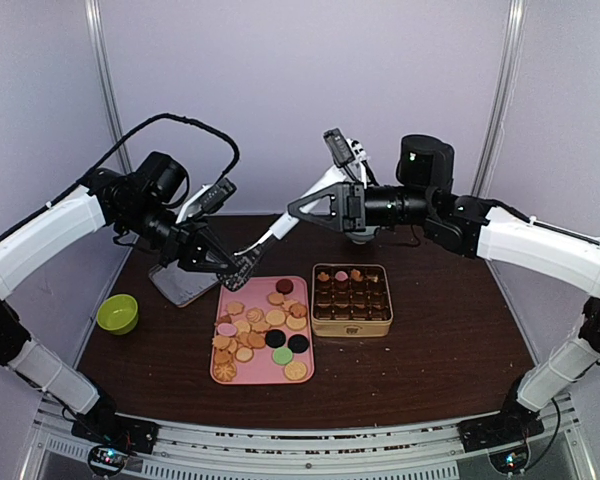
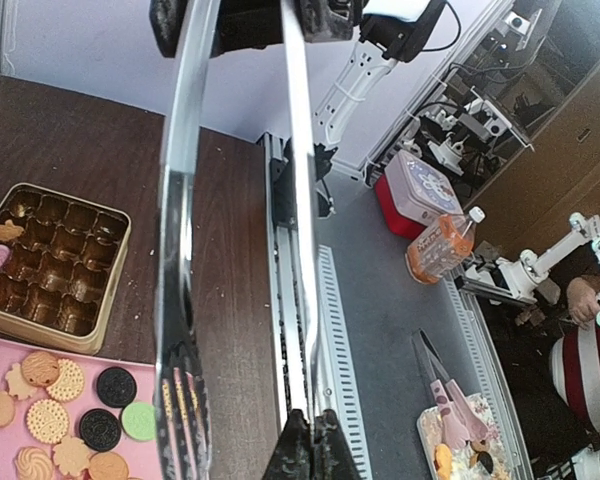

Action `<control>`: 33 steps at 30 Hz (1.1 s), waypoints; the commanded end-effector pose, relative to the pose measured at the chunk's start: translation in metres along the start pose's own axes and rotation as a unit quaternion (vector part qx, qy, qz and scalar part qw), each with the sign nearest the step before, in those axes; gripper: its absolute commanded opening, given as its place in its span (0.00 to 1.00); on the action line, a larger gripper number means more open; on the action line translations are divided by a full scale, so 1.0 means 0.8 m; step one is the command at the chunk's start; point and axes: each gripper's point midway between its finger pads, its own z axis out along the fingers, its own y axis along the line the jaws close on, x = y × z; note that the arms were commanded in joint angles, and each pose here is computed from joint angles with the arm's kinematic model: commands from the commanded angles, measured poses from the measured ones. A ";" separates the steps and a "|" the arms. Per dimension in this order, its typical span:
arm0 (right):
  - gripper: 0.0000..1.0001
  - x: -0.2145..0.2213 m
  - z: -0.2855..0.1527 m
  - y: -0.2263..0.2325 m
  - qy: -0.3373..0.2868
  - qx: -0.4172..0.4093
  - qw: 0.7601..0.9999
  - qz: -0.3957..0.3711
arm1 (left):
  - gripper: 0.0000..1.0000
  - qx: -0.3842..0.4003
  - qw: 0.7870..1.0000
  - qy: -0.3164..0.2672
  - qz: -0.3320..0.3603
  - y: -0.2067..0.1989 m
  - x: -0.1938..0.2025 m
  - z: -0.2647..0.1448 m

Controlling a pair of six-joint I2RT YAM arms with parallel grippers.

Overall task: Pack the cookies
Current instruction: Pass from the left arm to the right, then adjust the fake cookies on the plate.

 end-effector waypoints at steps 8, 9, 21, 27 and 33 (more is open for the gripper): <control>0.30 -0.019 -0.024 0.005 -0.042 0.069 0.996 -0.038 | 0.25 -0.110 0.992 0.034 0.060 0.038 -0.007 -0.016; 0.29 -0.015 -0.025 0.002 -0.039 0.082 0.995 -0.041 | 0.30 -0.128 0.989 0.040 0.064 0.043 -0.007 -0.020; 0.29 0.081 -0.008 -0.062 0.060 0.271 0.955 -0.105 | 0.92 -0.410 0.906 0.094 0.034 0.126 0.045 -0.152; 0.29 0.133 0.020 -0.079 0.092 0.293 0.945 -0.112 | 0.98 -0.518 0.847 0.120 0.014 0.139 0.085 -0.219; 0.28 0.177 0.056 -0.086 0.130 0.305 0.935 -0.128 | 0.98 -0.523 0.843 0.122 -0.023 0.143 0.107 -0.226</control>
